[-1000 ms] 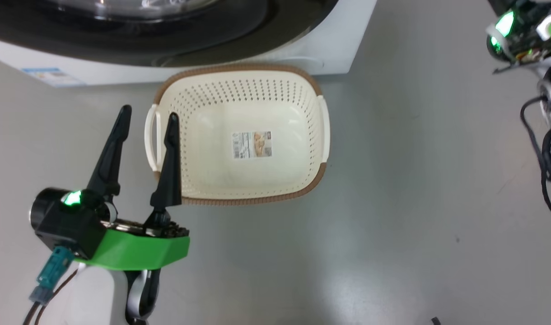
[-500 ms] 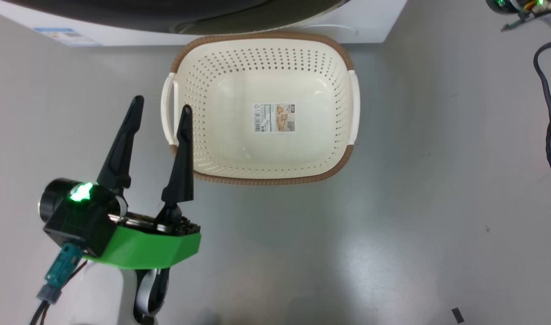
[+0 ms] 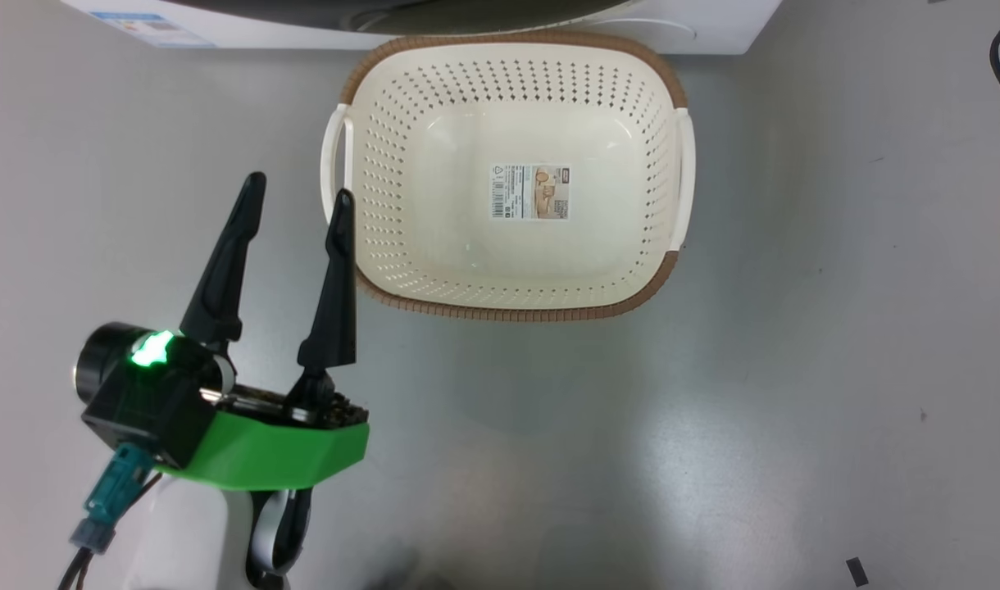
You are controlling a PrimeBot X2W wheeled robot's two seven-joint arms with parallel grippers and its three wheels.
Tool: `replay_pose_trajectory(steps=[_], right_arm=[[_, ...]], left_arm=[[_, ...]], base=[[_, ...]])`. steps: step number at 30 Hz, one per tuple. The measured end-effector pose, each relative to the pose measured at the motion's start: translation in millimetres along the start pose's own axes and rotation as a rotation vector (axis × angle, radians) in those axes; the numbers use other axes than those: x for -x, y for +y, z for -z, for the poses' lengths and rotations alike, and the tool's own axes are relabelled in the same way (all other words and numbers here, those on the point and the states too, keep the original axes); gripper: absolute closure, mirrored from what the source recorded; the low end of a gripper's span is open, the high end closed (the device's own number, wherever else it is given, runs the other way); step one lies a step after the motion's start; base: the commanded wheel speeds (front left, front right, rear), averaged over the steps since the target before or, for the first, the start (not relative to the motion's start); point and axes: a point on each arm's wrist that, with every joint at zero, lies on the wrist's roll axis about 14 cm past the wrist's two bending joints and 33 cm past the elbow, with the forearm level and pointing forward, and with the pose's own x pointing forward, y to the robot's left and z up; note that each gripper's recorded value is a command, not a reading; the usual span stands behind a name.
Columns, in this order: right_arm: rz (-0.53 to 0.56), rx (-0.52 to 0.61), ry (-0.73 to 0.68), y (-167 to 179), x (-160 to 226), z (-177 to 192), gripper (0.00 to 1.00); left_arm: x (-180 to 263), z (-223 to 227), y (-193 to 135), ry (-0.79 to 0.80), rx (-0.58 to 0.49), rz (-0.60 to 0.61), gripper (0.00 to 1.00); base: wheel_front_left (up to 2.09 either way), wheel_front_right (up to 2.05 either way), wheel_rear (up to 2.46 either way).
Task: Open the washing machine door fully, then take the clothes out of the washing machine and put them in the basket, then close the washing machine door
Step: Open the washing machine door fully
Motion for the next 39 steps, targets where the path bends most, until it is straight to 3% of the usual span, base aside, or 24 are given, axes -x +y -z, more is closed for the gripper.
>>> replay_pose_trajectory(steps=[17,39], right_arm=[[0.012,0.049,0.126,4,-5,18,1.0],[0.05,0.111,0.324,27,6,87,1.0]], left_arm=[[-4,-5,0,-0.018,-0.001,-0.008,0.0],[1,-46,3,-0.108,-0.019,-0.017,0.0]], base=[[0.0,0.0,0.0],[0.0,0.0,0.0]])
